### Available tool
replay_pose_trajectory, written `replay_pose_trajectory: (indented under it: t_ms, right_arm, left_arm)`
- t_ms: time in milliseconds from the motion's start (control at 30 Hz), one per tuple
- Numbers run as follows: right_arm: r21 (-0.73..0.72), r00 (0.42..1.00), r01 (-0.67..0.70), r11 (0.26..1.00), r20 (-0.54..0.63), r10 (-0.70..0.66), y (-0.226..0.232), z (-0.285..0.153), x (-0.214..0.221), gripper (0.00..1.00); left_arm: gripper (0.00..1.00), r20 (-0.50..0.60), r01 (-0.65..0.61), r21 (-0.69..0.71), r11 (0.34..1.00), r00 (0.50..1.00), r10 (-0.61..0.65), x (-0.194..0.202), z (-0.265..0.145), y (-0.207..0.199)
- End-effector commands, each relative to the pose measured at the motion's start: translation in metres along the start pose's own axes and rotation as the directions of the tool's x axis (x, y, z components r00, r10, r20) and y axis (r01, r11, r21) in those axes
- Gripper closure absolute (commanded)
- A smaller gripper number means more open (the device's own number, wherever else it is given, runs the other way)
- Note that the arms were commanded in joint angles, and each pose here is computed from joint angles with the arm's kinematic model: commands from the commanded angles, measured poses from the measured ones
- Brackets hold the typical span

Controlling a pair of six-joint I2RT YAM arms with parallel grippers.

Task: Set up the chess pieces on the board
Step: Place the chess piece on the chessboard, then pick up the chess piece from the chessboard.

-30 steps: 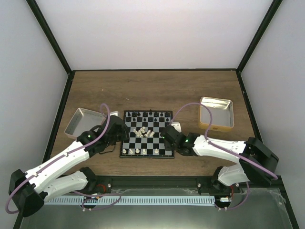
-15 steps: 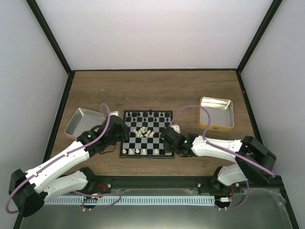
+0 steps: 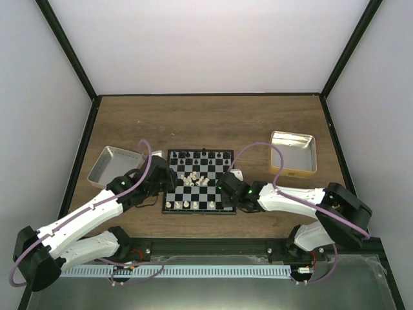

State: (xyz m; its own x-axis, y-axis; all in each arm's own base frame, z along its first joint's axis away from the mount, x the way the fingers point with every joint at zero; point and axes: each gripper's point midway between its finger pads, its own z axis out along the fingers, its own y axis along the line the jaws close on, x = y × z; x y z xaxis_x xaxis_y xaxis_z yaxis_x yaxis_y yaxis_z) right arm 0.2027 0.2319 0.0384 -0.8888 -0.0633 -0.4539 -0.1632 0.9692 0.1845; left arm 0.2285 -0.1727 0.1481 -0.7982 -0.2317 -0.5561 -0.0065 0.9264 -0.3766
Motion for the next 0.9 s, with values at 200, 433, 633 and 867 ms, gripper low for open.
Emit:
replay_pose_trajectory:
  t_ms: [200,433,633,867]
  right_arm:
    - [-0.015,0.997,-0.040,0.999,0.073,0.041,0.007,-0.017,-0.026,0.75]
    - [-0.036,0.980,-0.102,0.994,0.171,0.106,0.003,-0.040,-0.045,0.69]
    - [-0.041,0.976,-0.112,0.993,0.185,0.117,0.000,-0.044,-0.046,0.69]
    - [-0.039,0.976,-0.119,0.992,0.181,0.124,-0.004,-0.045,-0.041,0.69]
  left_arm:
    - [0.49,-0.046,-0.056,0.048,0.997,0.997,0.058,0.001,0.016,-0.020]
    - [0.55,-0.116,-0.117,-0.033,0.993,0.987,0.112,0.006,0.046,-0.020]
    - [0.70,-0.126,-0.169,-0.081,0.982,0.979,0.158,-0.002,0.069,-0.023]
    - [0.70,-0.153,-0.174,-0.153,0.973,0.977,0.150,-0.006,0.092,-0.012]
